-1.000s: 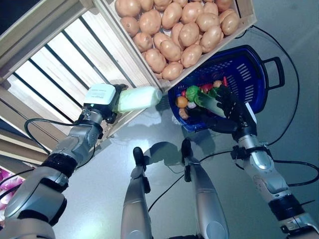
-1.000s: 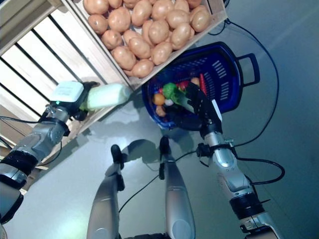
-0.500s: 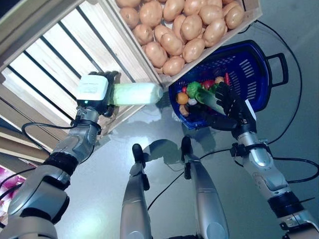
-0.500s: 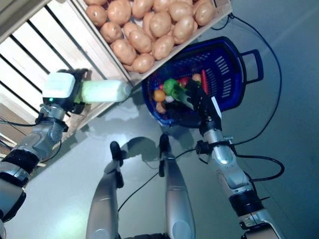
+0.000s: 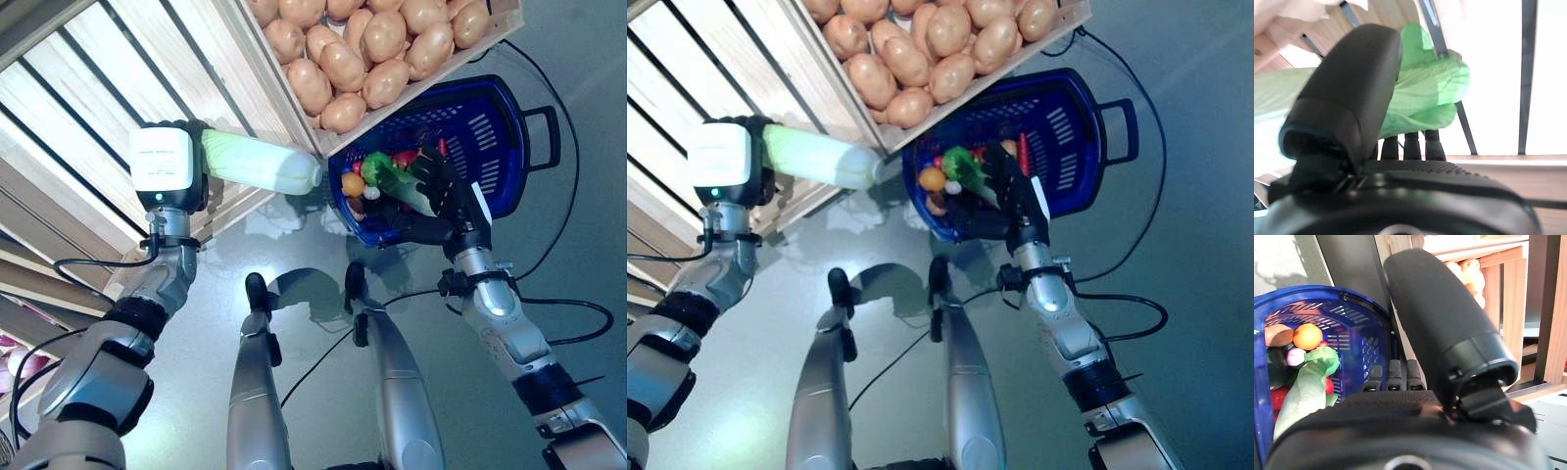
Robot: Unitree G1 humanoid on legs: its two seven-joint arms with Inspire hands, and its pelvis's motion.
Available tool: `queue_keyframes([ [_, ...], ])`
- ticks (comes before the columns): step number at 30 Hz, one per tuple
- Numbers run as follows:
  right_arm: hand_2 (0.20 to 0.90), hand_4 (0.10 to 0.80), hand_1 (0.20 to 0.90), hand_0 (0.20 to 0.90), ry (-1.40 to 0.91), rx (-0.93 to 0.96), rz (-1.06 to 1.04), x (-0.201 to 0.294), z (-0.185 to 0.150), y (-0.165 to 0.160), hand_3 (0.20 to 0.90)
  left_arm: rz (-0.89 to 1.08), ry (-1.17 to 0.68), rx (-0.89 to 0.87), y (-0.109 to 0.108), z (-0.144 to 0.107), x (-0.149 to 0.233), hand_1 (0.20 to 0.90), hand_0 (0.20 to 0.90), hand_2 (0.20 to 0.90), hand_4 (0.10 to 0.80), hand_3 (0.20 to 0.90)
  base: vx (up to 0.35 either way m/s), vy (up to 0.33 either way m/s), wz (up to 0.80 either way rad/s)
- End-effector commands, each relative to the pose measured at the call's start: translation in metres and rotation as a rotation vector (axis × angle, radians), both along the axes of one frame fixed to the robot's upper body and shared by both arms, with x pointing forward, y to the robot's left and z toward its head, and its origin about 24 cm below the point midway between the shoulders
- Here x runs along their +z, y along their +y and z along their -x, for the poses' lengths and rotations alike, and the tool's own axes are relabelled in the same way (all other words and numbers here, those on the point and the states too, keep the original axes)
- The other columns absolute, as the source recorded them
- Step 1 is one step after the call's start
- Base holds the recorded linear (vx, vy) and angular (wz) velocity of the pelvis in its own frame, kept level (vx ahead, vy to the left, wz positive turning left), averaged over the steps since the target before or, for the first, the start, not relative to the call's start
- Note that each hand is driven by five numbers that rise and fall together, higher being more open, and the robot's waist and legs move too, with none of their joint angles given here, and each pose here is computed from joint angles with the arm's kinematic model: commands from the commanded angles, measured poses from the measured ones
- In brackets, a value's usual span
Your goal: Put vegetables into the basket
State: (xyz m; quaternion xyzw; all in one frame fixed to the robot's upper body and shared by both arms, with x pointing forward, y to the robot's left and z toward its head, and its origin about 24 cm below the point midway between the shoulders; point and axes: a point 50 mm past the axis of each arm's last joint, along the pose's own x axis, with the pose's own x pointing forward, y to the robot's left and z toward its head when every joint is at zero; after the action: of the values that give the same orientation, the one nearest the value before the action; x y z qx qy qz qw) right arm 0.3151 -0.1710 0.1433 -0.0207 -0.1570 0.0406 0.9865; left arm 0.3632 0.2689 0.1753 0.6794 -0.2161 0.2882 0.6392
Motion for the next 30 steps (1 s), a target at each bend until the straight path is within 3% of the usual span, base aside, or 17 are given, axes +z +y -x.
queue_keyframes([
  [1, 0.9, 0.8, 0.9, 0.9, -0.201, 0.001, -0.037, 0.038, 0.009, 0.007, 0.9, 0.008, -0.329, 0.027, -0.001, -0.002, 0.073, 0.3, 0.3, 0.3, 0.4, 0.3, 0.0, 0.0, 0.0],
  [14, 0.9, 0.8, 0.9, 0.9, -0.212, -0.002, -0.038, 0.041, 0.007, 0.009, 0.9, 0.018, -0.399, -0.012, -0.007, -0.001, 0.08, 0.3, 0.3, 0.3, 0.4, 0.3, 0.001, -0.001, 0.0],
  [20, 0.9, 0.8, 0.9, 0.9, -0.214, 0.004, -0.05, 0.036, 0.011, 0.007, 0.9, 0.047, -0.533, -0.185, -0.02, 0.009, 0.083, 0.3, 0.3, 0.3, 0.4, 0.3, 0.013, -0.005, 0.03],
  [26, 0.9, 0.8, 0.9, 0.9, -0.208, 0.012, -0.065, 0.03, 0.014, 0.008, 0.9, 0.214, -0.603, -0.282, -0.025, 0.022, 0.069, 0.3, 0.3, 0.3, 0.4, 0.3, 0.035, -0.008, 0.02],
  [30, 0.9, 0.8, 0.9, 0.9, -0.183, 0.011, -0.083, 0.024, 0.017, 0.004, 0.9, 0.446, -0.609, -0.35, -0.022, 0.029, 0.053, 0.3, 0.3, 0.3, 0.4, 0.3, 0.078, -0.014, 0.0],
])
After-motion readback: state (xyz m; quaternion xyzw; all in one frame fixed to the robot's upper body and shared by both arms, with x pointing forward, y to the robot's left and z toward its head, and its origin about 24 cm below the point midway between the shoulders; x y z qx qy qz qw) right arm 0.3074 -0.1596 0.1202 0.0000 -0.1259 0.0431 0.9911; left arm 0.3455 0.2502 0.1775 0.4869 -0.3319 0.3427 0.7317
